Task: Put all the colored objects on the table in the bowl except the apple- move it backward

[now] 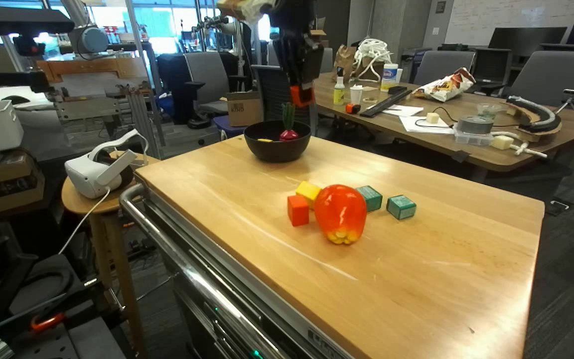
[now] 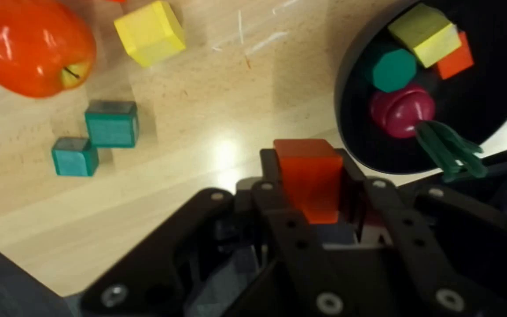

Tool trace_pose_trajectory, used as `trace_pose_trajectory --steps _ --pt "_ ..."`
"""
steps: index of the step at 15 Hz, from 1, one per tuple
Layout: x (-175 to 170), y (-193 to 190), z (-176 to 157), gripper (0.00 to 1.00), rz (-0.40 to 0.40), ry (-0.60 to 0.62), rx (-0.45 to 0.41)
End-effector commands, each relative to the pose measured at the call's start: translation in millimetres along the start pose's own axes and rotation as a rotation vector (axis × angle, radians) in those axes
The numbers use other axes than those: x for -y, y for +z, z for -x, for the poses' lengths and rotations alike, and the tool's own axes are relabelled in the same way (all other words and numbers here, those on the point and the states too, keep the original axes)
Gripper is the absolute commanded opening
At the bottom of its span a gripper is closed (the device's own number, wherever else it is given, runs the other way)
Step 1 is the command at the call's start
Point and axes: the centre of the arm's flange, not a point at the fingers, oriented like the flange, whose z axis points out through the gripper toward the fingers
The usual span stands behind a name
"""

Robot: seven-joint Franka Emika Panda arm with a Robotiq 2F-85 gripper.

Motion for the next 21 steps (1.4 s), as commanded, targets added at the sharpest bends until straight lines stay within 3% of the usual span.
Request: trace_pose_trajectory --steps 1,5,9,17,18,19,21 --pt "32.3 -2.8 -31.3 0.08 -0.023 -0.151 0.035" --pt "65.7 30.9 -51.2 0.08 -0.01 -0.235 0.126" --pt "107.8 63.7 -51.1 0.08 -0.013 -0.292 0.194" --pt "186.9 112.8 -43.0 0.08 0.065 -0.439 0.228" --pt "186.4 117.3 -47.2 0.46 0.074 -0.443 0.226" --pt "185.9 120.1 -50.1 0.58 0.082 -0.447 0.223" --pt "175.5 113.5 -56.3 0.71 0.065 -0.428 0.217"
